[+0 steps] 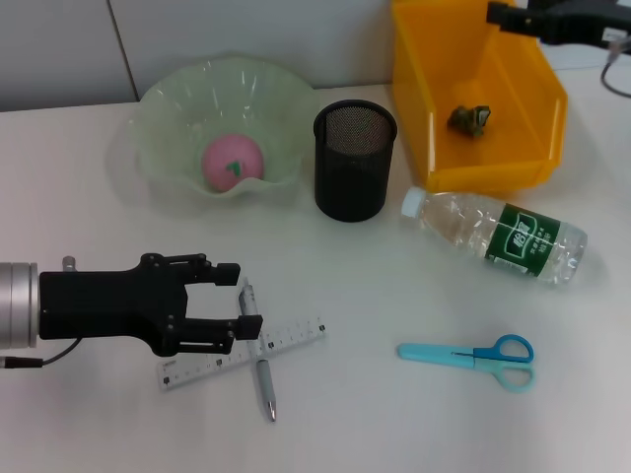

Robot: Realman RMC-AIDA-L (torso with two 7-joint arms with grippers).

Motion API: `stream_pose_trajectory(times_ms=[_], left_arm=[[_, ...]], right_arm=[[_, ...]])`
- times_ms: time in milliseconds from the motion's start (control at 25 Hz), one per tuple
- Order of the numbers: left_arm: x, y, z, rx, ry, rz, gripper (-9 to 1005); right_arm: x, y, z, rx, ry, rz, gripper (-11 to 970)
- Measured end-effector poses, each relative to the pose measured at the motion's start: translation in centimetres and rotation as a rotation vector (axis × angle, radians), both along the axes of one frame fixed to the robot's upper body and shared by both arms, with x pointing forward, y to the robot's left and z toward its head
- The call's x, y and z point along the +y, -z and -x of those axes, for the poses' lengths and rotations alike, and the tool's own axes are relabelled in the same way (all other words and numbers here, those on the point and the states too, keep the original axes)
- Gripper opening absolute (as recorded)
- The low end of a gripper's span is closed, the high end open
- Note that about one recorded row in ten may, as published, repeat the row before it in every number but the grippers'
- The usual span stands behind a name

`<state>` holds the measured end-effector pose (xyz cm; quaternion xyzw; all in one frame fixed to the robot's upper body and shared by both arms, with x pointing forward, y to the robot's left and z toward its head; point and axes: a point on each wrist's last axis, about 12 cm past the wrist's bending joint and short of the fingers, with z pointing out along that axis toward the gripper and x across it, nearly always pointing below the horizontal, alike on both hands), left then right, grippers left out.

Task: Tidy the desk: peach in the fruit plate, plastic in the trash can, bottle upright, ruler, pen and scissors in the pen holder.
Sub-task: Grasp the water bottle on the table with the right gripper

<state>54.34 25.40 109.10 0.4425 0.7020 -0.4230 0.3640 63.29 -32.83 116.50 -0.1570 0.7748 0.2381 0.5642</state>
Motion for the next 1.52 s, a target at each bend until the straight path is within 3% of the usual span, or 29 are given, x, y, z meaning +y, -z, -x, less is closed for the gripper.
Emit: stream_pose_trajectory(times_ms=[120,200,320,720,1120,1400,1520], left_arm=[[-0.1,-0.1,-0.1,-0.002,0.002,0.000,799],[-0.1,-0.1,-0.1,-0.002,0.003,0.001,799],[-0.1,-0.1,-0.1,-0.002,0.003,0.001,799],[-0.3,-0.2,-0.1,0.000,0.013,0.008,799],[-0.5,-0.3,-0.2,0.009,0.016,0.012,800],[-0.7,-0.4,-0.3,0.012,0.018,0.013,800],[-0.8,-0.4,-0.4,0.009,0.016,0.012,800]], right_arm=[[-0.9,-1.6,2.4,-0.072,-0.091,-0.134,755],[-1.1,-2.0,3.0,-0.089,-0.121,-0.164,755],[-2.1,-2.9,5.4,-0.131,-0.228,-0.245,755],[-3.2,-2.5,9.7,-0.091,-0.447,-0.255,756],[-2.9,-0.1,11.7,0.076,-0.579,-0.139,756],[-2.7,1.0,11.9,0.114,-0.604,-0.061,756],[-2.5,0.5,11.3,0.128,-0.624,0.017,756]])
